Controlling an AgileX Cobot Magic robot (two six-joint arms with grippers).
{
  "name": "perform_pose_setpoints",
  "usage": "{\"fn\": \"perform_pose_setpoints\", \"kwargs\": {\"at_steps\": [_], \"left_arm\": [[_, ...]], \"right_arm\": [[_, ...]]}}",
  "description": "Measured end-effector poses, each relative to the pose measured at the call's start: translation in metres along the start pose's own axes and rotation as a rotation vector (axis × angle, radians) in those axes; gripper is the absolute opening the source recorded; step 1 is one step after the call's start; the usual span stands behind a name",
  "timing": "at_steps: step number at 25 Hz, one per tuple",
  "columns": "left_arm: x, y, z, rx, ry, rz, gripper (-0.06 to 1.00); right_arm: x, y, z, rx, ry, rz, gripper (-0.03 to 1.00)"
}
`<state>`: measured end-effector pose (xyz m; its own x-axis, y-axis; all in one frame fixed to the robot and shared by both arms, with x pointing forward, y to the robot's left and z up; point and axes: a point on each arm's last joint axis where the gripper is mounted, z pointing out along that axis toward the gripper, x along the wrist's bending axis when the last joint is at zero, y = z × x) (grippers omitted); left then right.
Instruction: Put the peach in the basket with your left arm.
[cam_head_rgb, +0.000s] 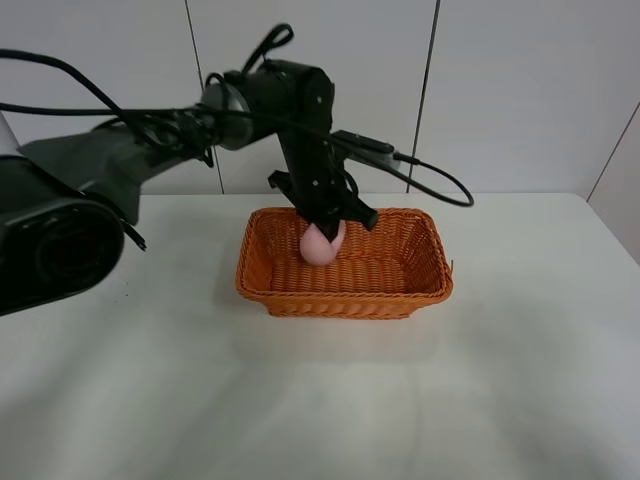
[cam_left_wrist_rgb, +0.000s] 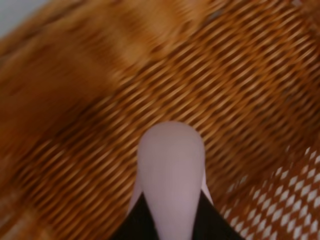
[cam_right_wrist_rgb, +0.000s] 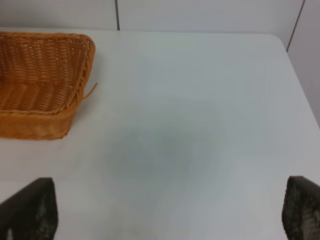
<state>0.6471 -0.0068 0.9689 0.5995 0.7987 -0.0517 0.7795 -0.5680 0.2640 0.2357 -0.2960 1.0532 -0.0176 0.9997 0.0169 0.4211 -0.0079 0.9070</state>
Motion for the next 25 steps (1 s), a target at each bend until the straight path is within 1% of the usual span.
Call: {"fn": "perform_pose_setpoints", "kwargs": {"at_steps": [2,3,4,6,8,9,11,14,16,19,21,23,25], "left_arm": [[-0.002,0.0,0.019,0.003,-0.008,-0.001,0.06],[-0.002,0.0,0.027,0.009,-0.014,-0.005,0.08],[-0.002,-0.001,0.033,0.02,-0.027,-0.013,0.12],[-0.002,-0.002,0.038,0.029,-0.048,-0.027,0.27],[-0.004,-0.002,0.037,0.029,-0.062,-0.034,0.48],[-0.004,-0.002,0.035,0.028,-0.065,-0.036,0.56],[-0.004,-0.001,0.027,0.039,-0.06,-0.029,0.65],[0.001,0.005,-0.003,0.029,-0.036,-0.019,0.69],[0.006,0.009,-0.031,-0.025,-0.023,-0.016,0.7],[0.02,0.012,-0.07,-0.105,-0.011,-0.027,0.7],[0.035,0.011,-0.084,-0.132,0.001,-0.049,0.71],[0.053,0.01,-0.087,-0.137,0.013,-0.08,0.7],[0.077,0.005,-0.084,-0.123,0.028,-0.116,0.71]], "right_arm": [[0.0,0.0,0.0,0.0,0.0,0.0,0.69],[0.0,0.0,0.0,0.0,0.0,0.0,0.69],[0.0,0.0,0.0,0.0,0.0,0.0,0.69],[0.0,0.0,0.0,0.0,0.0,0.0,0.69],[0.0,0.0,0.0,0.0,0.0,0.0,0.69],[0.0,0.0,0.0,0.0,0.0,0.0,0.69],[0.0,0.0,0.0,0.0,0.0,0.0,0.69],[0.0,0.0,0.0,0.0,0.0,0.0,0.69],[0.0,0.0,0.0,0.0,0.0,0.0,0.69],[0.0,0.0,0.0,0.0,0.0,0.0,0.69],[0.0,0.0,0.0,0.0,0.0,0.0,0.69],[0.0,0.0,0.0,0.0,0.0,0.0,0.69],[0.0,0.0,0.0,0.0,0.0,0.0,0.69]]}}
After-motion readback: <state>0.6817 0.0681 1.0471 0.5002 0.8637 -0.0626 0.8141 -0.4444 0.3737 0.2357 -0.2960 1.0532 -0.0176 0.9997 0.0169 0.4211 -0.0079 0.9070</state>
